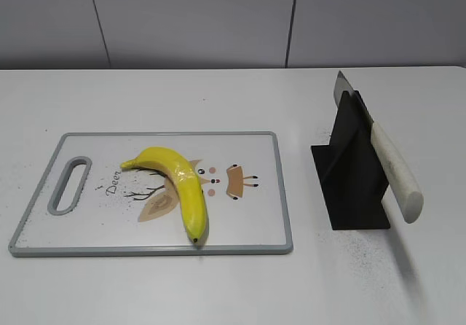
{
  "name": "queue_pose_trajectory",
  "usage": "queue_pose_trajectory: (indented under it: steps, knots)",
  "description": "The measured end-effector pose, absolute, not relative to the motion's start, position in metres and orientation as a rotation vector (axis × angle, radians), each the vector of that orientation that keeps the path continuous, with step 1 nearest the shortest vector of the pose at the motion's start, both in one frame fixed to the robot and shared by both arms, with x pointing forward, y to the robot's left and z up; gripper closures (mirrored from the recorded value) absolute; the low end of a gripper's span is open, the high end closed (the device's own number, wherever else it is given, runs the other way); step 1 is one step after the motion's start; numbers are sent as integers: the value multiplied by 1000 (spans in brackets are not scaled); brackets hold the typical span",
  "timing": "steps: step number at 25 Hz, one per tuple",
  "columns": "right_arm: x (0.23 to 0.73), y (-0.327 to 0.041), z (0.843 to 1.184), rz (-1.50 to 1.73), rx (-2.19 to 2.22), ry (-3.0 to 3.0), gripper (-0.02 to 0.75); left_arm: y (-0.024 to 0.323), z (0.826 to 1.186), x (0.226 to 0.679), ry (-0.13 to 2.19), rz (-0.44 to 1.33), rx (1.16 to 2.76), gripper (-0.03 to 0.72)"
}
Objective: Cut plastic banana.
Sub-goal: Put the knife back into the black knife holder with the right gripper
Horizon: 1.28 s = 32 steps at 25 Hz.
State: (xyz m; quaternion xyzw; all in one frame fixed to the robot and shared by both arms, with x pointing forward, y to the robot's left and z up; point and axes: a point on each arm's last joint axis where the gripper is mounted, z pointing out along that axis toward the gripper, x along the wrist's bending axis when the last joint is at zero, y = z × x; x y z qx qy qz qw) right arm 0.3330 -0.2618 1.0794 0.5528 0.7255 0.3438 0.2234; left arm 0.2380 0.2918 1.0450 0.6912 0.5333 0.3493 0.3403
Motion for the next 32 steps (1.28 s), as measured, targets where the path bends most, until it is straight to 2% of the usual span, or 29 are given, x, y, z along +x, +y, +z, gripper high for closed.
queue_pose_trajectory:
  steps: [6, 13, 21, 32]
  knots:
    - [280, -286, 1064, 1019, 1446, 1951, 146, 292, 1045, 238, 1388, 909, 1799, 158]
    - [248, -299, 1054, 1111, 1346, 1909, 147, 292, 1045, 238, 1388, 909, 1799, 158]
    - [235, -304, 1054, 1179, 1299, 1843, 148, 292, 1045, 238, 1387, 908, 1798, 159]
    - [234, -303, 1054, 1018, 1511, 1584, 148, 292, 1045, 238, 1387, 907, 1798, 159]
